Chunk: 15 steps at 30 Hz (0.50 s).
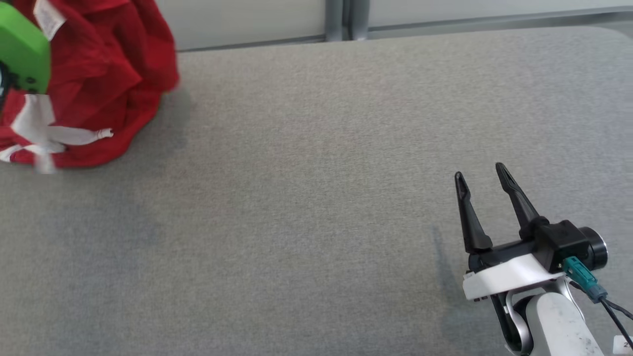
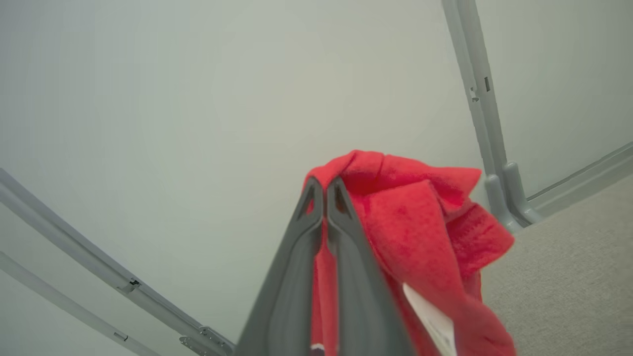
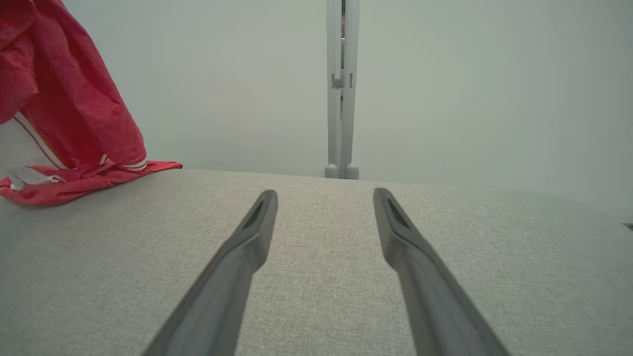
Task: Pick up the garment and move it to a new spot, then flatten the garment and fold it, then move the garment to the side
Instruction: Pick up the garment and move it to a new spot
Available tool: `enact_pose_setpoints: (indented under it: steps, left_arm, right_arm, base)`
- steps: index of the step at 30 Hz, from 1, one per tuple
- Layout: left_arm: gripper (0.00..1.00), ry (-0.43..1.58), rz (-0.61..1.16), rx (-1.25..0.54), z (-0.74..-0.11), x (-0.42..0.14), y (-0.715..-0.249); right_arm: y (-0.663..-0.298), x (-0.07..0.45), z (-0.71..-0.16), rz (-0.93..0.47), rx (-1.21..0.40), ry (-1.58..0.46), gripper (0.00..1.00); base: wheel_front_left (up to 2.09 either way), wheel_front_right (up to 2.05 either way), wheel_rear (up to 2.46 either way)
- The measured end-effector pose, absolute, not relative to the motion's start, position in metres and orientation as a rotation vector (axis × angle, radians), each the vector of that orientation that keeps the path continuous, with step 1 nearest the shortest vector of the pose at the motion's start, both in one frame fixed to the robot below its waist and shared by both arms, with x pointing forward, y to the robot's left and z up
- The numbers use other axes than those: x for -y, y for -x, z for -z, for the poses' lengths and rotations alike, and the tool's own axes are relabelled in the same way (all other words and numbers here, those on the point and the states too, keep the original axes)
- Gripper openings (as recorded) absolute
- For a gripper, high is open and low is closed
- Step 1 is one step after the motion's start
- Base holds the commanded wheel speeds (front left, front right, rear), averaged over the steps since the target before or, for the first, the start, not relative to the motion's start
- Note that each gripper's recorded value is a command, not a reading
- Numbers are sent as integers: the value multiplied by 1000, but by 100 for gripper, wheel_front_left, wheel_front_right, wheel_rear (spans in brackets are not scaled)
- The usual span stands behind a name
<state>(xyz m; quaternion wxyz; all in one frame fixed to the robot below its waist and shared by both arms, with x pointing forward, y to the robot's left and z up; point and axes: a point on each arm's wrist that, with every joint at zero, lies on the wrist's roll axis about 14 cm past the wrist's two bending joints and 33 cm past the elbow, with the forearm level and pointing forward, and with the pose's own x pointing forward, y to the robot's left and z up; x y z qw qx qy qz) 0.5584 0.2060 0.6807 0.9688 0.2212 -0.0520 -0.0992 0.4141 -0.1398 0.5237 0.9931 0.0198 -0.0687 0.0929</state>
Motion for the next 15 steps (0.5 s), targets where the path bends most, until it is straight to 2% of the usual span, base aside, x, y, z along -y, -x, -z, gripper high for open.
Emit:
enact_pose_setpoints:
  steps: [8,15]
  left_arm:
    - [0,-429,427,254,-714,-105,-539]
    - [0,-348,667,380,-728,-5,-505]
  right_arm:
    - [-391,180,-539,-69,172,-20,100]
    - [-374,210,-545,19,188,-12,100]
  base:
    - [0,0,0]
    - [0,0,0]
